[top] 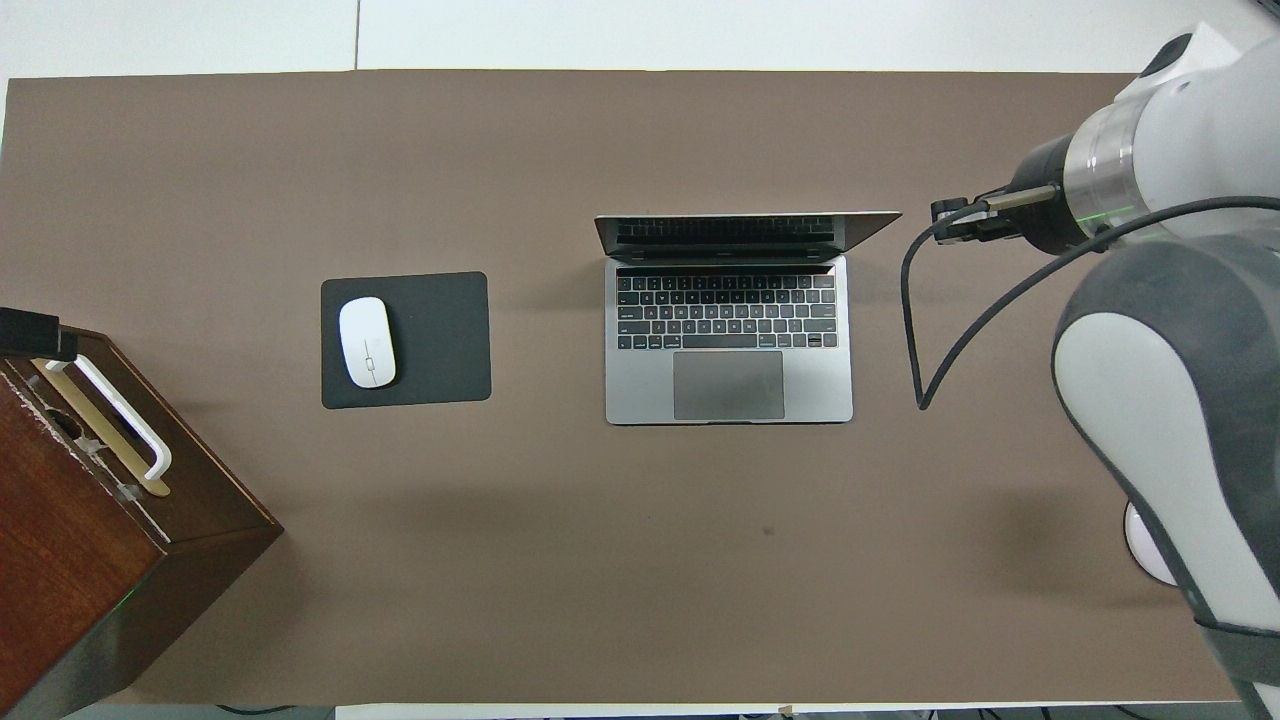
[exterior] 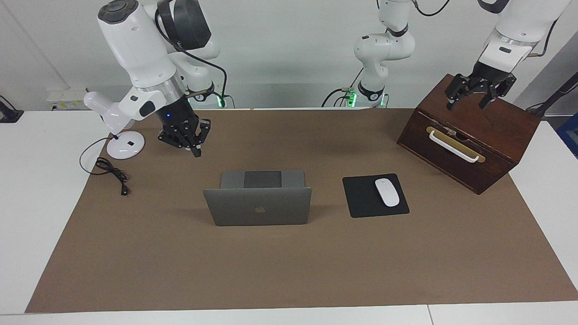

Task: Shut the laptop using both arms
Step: 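Reach the right gripper toward the top edge of the laptop screen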

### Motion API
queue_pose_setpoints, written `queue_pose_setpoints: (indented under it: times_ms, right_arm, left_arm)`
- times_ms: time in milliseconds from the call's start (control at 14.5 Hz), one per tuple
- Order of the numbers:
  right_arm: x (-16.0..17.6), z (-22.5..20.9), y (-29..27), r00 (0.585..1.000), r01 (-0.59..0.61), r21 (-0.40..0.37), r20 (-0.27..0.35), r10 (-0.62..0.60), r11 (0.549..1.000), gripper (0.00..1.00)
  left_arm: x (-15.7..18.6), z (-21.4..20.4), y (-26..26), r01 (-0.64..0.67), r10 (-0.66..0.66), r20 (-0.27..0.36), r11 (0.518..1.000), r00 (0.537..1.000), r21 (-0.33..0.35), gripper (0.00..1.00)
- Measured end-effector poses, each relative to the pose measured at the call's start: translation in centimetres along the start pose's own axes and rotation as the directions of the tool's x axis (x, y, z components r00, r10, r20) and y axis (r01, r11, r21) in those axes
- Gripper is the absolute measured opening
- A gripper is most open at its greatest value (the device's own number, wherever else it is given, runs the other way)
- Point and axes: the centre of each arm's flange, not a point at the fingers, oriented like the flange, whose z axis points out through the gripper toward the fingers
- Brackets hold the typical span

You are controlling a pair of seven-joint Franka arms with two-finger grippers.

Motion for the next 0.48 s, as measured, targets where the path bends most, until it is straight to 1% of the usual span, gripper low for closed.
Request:
queue_pose_setpoints:
  times_ms: [276, 482]
  right_arm:
    - [2.6, 2.0, -1.2, 0.999, 0.036, -0.004, 0.004, -0.036, 0.999, 0.01]
    - [4.3, 3.0, -1.0, 0.999, 0.043, -0.012, 0.005, -0.043, 0.999, 0.01]
  left_arm:
    - [-0.1, -0.2, 0.0, 0.000, 0.000, -0.004, 1.000, 1.000, 0.000, 1.00]
    - [-0.2, -0.3, 0.1, -0.002, 0.002, -0.006, 1.000, 1.000, 0.000, 1.00]
